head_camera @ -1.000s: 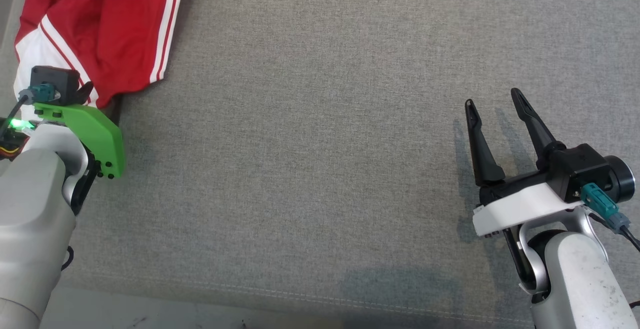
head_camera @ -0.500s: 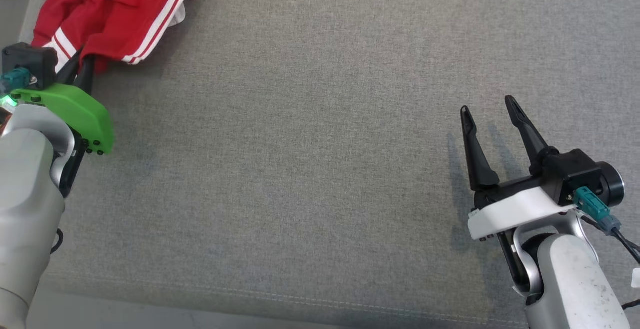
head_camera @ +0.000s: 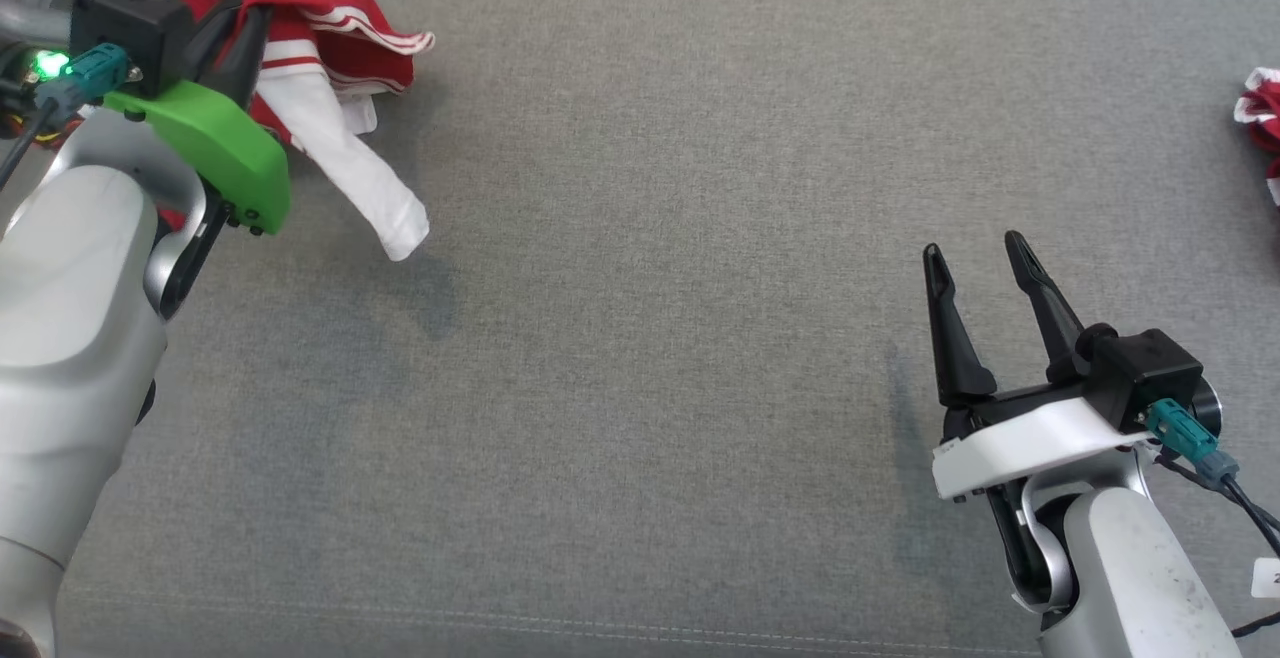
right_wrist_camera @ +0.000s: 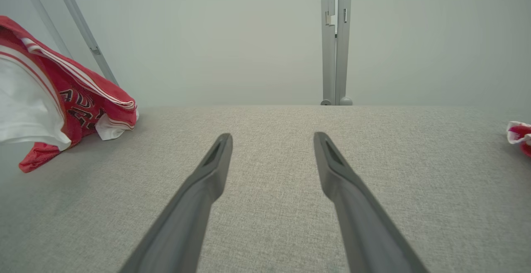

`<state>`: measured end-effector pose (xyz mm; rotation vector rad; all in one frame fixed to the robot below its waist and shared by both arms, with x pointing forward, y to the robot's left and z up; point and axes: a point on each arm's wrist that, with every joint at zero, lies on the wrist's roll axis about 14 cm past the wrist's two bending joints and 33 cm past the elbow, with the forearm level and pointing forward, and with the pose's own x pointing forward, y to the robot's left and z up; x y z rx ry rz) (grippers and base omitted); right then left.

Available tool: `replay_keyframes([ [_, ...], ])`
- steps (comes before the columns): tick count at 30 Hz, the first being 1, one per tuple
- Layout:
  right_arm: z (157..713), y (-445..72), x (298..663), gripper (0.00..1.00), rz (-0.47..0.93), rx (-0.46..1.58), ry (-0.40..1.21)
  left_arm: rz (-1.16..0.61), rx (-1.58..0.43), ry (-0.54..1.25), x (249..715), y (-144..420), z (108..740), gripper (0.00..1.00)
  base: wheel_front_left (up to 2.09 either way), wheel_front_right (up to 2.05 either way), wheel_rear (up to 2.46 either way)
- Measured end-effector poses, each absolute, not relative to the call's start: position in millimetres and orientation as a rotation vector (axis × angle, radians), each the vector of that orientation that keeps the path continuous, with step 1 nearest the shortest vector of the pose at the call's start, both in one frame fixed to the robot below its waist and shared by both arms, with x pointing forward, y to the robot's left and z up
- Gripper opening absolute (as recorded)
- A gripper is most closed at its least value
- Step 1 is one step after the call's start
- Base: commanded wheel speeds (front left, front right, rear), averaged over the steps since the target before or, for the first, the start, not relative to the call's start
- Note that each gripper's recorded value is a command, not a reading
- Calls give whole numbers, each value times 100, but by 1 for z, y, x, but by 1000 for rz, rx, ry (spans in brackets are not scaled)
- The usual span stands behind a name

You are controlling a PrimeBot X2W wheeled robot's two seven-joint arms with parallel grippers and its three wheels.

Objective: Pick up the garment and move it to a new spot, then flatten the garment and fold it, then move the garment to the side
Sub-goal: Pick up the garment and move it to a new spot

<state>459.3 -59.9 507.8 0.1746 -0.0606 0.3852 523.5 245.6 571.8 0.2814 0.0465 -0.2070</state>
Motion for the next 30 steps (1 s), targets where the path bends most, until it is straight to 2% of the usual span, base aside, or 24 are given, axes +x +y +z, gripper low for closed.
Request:
replay_keyframes([
  [6,519,-77,446,100,341,197,-90,-323,291,-47,524,195,616,0,0,0,0],
  [14,534,-115,431,100,240,214,-139,-515,205,-148,516,106,657,0,0,0,0],
  [21,543,-156,417,100,127,202,-174,-696,102,-304,495,16,716,0,0,0,0],
  [26,548,-179,405,100,66,199,-191,-764,-15,-429,478,-30,770,0,0,0,0],
  [30,550,-189,398,100,36,202,-199,-738,-89,-453,481,-37,785,0,0,0,0],
])
